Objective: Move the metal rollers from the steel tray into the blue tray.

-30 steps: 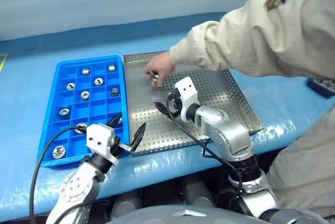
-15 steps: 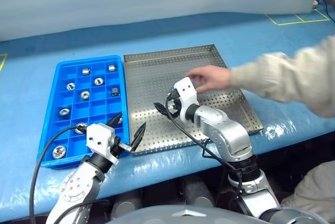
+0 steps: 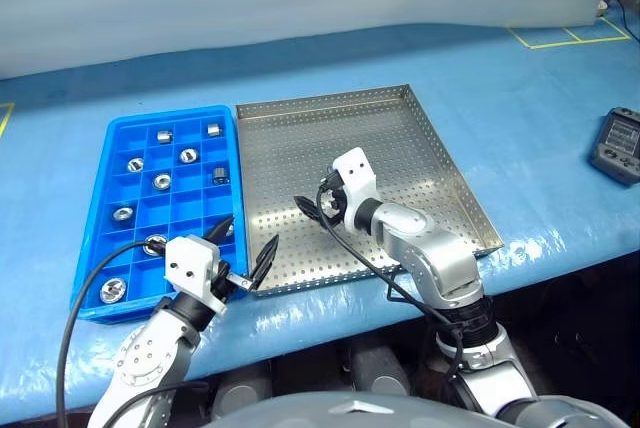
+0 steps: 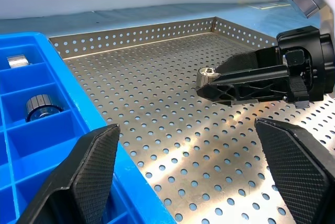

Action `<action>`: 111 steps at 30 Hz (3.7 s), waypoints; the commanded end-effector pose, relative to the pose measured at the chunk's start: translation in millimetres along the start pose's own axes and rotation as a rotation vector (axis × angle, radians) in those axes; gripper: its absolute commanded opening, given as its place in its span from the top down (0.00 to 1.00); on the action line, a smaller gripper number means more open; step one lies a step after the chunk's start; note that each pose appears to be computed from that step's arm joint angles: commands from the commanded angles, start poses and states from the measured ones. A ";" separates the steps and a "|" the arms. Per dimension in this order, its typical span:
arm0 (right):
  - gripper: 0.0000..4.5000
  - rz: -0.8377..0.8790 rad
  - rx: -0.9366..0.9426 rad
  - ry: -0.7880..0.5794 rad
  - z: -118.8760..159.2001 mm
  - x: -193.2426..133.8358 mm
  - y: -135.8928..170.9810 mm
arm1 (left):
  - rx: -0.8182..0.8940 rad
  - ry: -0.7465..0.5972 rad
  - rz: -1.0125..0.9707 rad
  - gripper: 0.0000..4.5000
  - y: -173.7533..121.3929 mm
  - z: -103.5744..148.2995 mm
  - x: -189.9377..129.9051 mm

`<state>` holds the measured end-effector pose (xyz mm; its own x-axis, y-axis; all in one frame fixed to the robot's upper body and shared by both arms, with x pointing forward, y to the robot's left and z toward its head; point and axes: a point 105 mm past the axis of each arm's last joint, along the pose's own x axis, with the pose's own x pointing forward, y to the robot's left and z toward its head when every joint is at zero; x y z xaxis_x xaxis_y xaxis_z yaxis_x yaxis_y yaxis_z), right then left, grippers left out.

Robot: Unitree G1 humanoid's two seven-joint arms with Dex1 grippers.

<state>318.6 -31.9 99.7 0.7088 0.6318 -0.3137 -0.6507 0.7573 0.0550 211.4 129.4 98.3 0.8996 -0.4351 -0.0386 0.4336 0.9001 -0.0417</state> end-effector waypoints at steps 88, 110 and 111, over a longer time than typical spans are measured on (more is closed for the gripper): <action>0.62 0.490 -0.193 -0.213 77.0 83.6 157.2 | 0.010 -0.020 0.439 0.00 5.9 3.8 -63.9; 0.12 0.415 -0.113 -0.111 50.7 111.9 133.3 | 0.021 -0.014 0.378 0.00 3.3 2.2 -61.8; 0.04 0.404 -0.100 -0.119 53.0 111.2 129.6 | 0.028 -0.011 0.375 0.00 5.1 2.5 -61.8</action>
<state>350.1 99.3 94.1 0.4816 0.8369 -0.2599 -0.8691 0.4942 -0.0192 156.4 160.2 90.1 0.9948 -0.0617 -0.0812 0.0613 0.9981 -0.0081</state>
